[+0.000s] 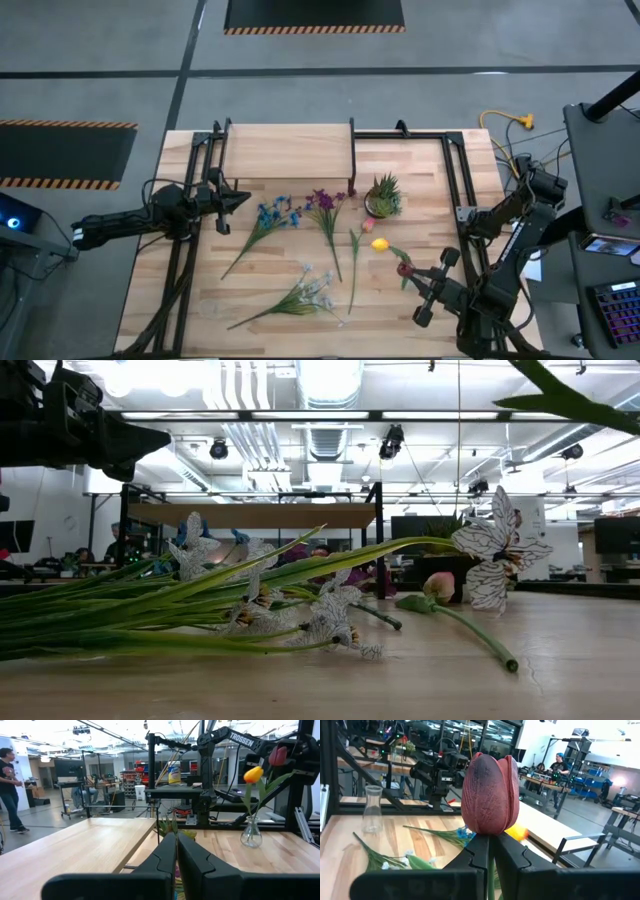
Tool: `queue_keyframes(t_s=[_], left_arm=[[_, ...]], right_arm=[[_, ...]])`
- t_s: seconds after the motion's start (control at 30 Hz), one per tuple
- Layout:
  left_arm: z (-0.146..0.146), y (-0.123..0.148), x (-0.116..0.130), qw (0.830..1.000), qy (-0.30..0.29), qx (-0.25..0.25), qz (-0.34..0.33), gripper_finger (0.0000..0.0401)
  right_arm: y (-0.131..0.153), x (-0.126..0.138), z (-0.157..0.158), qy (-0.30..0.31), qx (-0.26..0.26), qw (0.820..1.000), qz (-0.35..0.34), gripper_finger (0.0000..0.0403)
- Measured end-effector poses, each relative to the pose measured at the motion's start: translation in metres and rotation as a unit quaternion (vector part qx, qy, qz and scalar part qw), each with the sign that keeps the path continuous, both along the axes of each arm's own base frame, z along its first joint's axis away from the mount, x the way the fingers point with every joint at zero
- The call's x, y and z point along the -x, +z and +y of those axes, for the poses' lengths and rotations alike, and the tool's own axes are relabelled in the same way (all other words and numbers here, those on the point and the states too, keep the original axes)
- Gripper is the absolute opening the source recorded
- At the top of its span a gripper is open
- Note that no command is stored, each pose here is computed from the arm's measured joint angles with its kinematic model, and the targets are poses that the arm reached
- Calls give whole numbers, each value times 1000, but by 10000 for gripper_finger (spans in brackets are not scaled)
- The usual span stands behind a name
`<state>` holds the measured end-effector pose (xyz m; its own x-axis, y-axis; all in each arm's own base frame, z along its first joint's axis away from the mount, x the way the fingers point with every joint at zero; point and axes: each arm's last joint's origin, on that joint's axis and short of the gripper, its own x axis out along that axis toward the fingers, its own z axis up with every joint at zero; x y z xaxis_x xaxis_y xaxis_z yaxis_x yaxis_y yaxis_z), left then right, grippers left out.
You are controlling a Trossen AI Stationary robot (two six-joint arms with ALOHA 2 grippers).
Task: Pick and place flowers into a vace then onto a shelf
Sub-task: Put the red tulip into the right transparent vase
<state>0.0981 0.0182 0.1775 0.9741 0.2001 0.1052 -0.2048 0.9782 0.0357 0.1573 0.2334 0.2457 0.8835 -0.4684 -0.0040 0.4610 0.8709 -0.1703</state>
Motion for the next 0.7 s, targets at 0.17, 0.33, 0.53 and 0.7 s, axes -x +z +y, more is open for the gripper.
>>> queue_keyframes(t_s=[0.17,0.33,0.53,0.7], left_arm=[[0,0,0,1000,0,0,0,0],[0,0,0,1000,0,0,0,0],[0,0,0,1000,0,0,0,0],[0,0,0,1000,0,0,0,0]], right_arm=[[2,0,1,0,-3,1000,-2,13],[6,-1,1,0,-7,1000,-3,13],[6,-1,1,1,-10,1000,-4,13],[6,-1,1,1,-11,1000,-4,13]])
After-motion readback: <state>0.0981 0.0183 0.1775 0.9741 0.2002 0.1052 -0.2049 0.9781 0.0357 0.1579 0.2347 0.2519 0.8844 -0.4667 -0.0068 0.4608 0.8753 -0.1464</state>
